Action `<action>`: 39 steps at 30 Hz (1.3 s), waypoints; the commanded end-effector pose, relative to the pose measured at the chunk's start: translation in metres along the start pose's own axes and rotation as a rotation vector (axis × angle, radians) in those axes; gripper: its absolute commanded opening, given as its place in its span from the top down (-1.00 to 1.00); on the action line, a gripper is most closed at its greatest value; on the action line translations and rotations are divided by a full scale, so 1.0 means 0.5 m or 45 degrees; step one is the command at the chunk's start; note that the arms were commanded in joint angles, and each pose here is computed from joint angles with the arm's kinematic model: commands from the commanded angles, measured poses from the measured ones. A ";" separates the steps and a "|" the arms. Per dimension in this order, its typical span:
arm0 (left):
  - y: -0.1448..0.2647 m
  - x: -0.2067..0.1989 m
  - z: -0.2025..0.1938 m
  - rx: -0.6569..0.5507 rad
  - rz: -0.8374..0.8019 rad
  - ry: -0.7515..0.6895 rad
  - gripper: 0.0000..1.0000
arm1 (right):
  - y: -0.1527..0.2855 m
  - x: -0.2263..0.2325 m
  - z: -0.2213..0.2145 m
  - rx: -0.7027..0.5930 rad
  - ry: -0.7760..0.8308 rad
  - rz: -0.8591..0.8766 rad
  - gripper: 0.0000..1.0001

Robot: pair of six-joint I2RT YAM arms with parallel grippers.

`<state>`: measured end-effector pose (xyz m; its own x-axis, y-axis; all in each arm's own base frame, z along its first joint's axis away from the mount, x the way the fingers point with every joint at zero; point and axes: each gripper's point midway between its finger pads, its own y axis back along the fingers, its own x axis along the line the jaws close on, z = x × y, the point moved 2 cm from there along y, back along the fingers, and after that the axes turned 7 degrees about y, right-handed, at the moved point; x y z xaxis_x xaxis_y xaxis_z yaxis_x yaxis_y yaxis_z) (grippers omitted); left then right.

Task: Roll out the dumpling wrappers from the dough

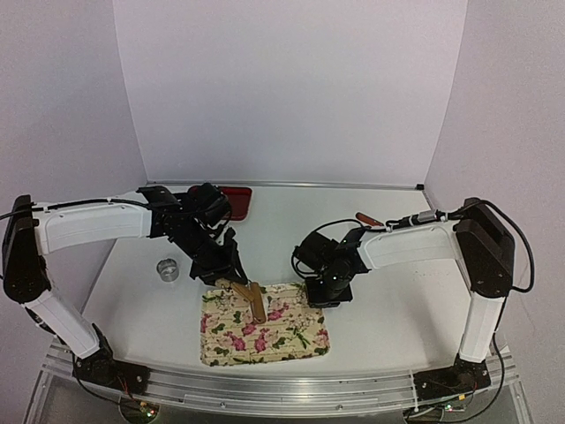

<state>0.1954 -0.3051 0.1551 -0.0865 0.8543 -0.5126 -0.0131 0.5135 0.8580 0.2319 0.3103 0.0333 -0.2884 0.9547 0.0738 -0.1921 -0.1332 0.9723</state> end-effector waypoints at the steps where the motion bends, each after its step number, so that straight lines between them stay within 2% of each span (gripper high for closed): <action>1: 0.035 -0.038 0.010 -0.092 -0.140 0.065 1.00 | 0.006 -0.017 0.013 -0.043 0.050 -0.107 1.00; 22: -0.014 0.017 0.008 -0.075 -0.015 0.137 1.00 | -0.002 -0.019 0.010 -0.038 0.042 -0.118 1.00; 32: -0.022 -0.001 0.011 -0.074 -0.067 0.126 1.00 | -0.007 -0.012 0.005 -0.030 0.042 -0.112 1.00; 39: -0.041 0.051 0.006 -0.071 0.080 0.113 1.00 | -0.009 -0.007 0.001 -0.028 0.040 -0.112 1.00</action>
<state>0.1944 -0.3010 0.1384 -0.1949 0.8394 -0.5073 -0.0402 0.5099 0.8593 0.2325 0.3104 0.0301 -0.2907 0.9553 0.0544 -0.2001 -0.1163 0.9729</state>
